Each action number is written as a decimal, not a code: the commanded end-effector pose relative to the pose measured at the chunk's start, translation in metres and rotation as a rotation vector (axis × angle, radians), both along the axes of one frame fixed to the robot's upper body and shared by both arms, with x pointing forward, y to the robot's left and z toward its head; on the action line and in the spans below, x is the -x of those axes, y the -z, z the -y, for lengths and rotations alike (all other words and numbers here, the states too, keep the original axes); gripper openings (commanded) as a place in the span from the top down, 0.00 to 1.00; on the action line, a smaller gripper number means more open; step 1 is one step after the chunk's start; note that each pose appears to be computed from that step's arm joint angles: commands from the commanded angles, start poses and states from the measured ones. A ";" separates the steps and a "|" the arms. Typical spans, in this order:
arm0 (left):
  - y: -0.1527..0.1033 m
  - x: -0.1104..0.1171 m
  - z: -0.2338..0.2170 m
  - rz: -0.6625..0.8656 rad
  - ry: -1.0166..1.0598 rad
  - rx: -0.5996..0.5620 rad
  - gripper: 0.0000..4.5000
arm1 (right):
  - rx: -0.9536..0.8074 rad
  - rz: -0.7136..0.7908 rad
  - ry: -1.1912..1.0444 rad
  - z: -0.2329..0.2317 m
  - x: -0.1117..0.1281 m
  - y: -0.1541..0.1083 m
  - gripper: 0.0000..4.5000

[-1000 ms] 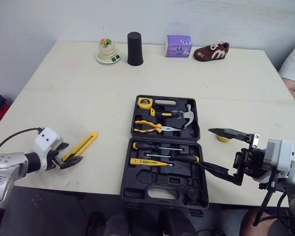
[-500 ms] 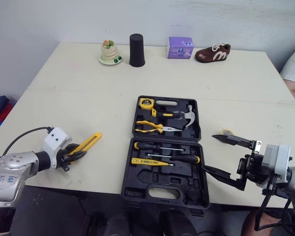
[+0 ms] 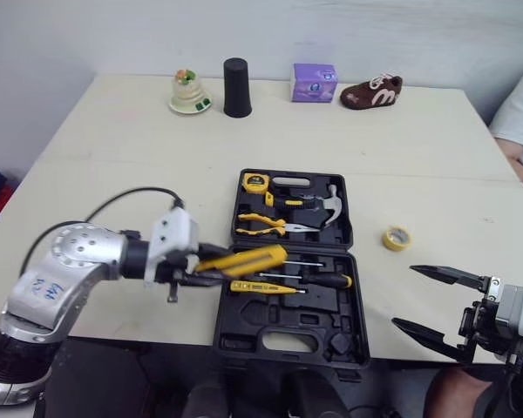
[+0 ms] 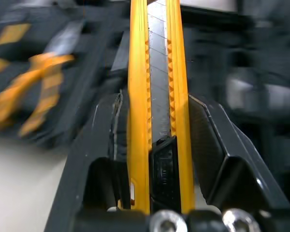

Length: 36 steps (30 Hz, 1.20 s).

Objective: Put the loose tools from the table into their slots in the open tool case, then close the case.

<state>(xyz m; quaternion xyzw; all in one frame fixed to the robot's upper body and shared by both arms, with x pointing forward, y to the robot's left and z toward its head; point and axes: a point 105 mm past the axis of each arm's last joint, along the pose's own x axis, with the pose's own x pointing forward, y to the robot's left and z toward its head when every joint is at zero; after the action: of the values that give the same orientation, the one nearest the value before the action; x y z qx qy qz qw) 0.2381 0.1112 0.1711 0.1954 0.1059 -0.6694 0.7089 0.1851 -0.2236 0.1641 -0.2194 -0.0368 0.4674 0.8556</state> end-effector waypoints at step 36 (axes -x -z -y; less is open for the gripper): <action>0.058 0.008 0.070 -0.039 0.180 -0.145 0.42 | 0.063 -0.011 0.094 -0.001 0.024 -0.002 0.00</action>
<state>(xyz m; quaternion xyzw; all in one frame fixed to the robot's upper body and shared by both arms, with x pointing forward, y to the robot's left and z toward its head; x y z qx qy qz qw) 0.2346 0.0445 0.1073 0.2432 0.1638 -0.7182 0.6310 0.1630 -0.2206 0.1605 -0.2404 0.0055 0.4338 0.8683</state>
